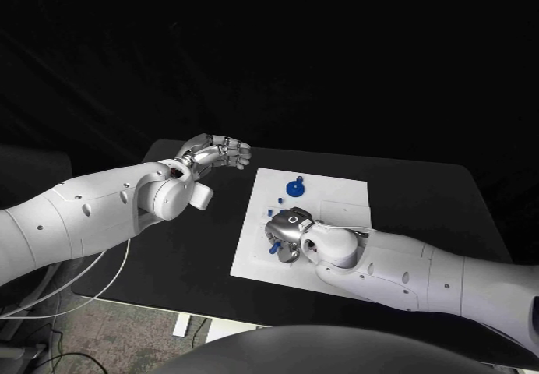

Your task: Assemble the parts on the task board

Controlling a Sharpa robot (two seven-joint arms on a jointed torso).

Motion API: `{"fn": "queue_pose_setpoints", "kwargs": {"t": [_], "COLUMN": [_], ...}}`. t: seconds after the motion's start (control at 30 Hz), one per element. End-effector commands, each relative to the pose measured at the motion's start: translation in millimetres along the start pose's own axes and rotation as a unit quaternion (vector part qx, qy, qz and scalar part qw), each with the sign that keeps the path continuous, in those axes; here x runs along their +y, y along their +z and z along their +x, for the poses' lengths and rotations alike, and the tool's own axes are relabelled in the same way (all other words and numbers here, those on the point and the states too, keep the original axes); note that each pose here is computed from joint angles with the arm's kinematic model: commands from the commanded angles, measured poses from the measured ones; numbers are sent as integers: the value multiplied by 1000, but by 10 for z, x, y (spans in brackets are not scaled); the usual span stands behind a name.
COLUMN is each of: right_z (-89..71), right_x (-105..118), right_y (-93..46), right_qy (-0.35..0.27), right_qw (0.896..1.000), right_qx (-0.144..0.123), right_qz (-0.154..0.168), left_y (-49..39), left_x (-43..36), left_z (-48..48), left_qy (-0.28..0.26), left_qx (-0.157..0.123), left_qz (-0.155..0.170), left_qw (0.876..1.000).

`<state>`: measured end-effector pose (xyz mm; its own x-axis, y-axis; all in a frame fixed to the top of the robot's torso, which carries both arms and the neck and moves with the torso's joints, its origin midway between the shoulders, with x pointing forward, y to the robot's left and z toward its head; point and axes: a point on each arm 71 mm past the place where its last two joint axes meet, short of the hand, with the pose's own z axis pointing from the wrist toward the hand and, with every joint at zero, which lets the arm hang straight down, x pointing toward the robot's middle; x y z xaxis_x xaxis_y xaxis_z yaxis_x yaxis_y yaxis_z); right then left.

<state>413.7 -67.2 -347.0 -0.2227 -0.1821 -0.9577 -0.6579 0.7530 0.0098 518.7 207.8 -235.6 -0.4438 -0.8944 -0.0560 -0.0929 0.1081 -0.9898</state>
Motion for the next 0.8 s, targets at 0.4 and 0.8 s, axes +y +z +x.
{"fn": "queue_pose_setpoints", "kwargs": {"t": [0.4,0.8], "right_z": [17,23], "right_x": [96,126], "right_y": [28,40], "right_qy": [-9,16], "right_qw": [1000,1000], "right_qx": [6,9], "right_qz": [-9,-17], "left_y": [17,15], "left_x": [-14,-13], "left_z": [29,23], "left_qy": [-3,-3], "left_qx": [8,7], "left_qz": [5,4], "left_qw": [1000,1000]}}
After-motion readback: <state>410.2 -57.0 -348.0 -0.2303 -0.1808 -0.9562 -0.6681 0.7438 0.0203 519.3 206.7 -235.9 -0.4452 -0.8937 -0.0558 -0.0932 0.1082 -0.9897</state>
